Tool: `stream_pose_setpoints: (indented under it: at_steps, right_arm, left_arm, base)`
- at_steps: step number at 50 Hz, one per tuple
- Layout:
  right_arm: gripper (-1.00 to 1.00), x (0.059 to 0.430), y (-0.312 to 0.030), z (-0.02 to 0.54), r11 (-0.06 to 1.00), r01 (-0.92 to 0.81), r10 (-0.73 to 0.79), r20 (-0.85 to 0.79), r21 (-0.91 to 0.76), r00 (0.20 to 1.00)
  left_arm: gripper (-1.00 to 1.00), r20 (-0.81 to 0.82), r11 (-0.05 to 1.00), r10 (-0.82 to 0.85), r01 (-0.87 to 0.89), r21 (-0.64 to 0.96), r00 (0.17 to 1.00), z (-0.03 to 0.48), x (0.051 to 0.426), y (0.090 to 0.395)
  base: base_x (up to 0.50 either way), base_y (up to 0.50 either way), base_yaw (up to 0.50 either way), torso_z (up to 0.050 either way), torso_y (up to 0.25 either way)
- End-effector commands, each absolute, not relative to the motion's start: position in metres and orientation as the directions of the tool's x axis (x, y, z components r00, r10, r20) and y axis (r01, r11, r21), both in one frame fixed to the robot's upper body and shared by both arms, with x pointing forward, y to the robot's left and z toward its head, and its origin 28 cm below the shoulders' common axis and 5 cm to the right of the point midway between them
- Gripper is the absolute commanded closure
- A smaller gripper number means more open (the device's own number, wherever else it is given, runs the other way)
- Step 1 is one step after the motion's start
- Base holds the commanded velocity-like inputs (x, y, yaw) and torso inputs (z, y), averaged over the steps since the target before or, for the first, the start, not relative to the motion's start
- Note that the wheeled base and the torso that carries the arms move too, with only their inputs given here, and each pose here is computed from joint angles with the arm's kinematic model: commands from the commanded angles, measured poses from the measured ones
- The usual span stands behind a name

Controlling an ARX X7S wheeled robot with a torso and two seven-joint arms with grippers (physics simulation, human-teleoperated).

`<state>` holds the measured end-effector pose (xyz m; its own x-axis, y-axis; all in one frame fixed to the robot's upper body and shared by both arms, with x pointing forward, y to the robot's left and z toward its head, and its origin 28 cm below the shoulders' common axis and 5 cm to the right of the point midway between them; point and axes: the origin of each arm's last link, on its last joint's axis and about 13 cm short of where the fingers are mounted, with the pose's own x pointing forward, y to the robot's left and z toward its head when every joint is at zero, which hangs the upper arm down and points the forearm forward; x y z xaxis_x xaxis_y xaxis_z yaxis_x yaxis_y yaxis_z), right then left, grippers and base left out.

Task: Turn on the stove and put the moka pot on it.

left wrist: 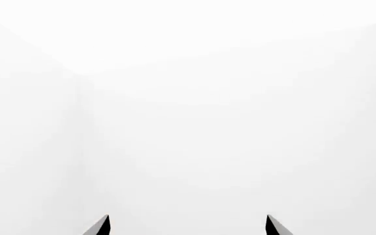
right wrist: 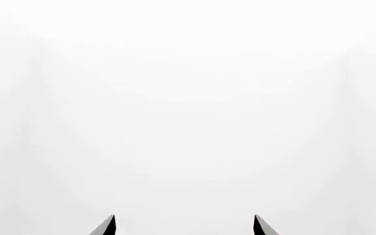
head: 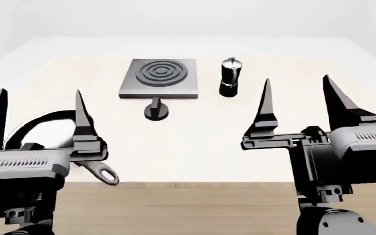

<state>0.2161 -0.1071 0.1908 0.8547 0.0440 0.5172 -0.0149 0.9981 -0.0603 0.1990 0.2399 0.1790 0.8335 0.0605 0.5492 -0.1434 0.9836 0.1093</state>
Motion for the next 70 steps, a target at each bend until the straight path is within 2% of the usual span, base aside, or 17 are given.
stream_pose_setpoints:
  at_steps: [1, 37, 49, 70]
  right_arm:
    - [-1.0, 0.2067, -0.1085, 0.2088, 0.997, -0.016, 0.054, 0.585, -0.071, 0.809]
    - [-1.0, 0.2036, -0.1076, 0.2118, 0.998, -0.013, 0.051, 0.594, -0.067, 0.803]
    - [-1.0, 0.2038, -0.107, 0.211, 0.997, -0.004, 0.052, 0.59, -0.083, 0.806]
    - [-1.0, 0.205, -0.1061, 0.2133, 0.998, -0.019, 0.054, 0.58, -0.066, 0.812]
  left_arm:
    - [-1.0, 0.615, 0.983, 0.055, -0.15, 0.104, 0.787, 0.1996, 0.1854, 0.2432]
    - [-1.0, 0.611, 0.986, 0.04, -0.13, 0.104, 0.791, 0.2004, 0.1837, 0.2417]
    - [-1.0, 0.612, 0.986, 0.034, -0.124, 0.107, 0.79, 0.2004, 0.1833, 0.2408]
    - [-1.0, 0.613, 0.987, 0.034, -0.123, 0.103, 0.79, 0.1991, 0.1829, 0.2412]
  base:
    - [0.0, 0.0, 0.0, 0.05, 0.002]
    - [0.0, 0.0, 0.0, 0.05, 0.002]
    - [0.0, 0.02, 0.0, 0.0, 0.0]
    - [0.0, 0.3, 0.0, 0.0, 0.0]
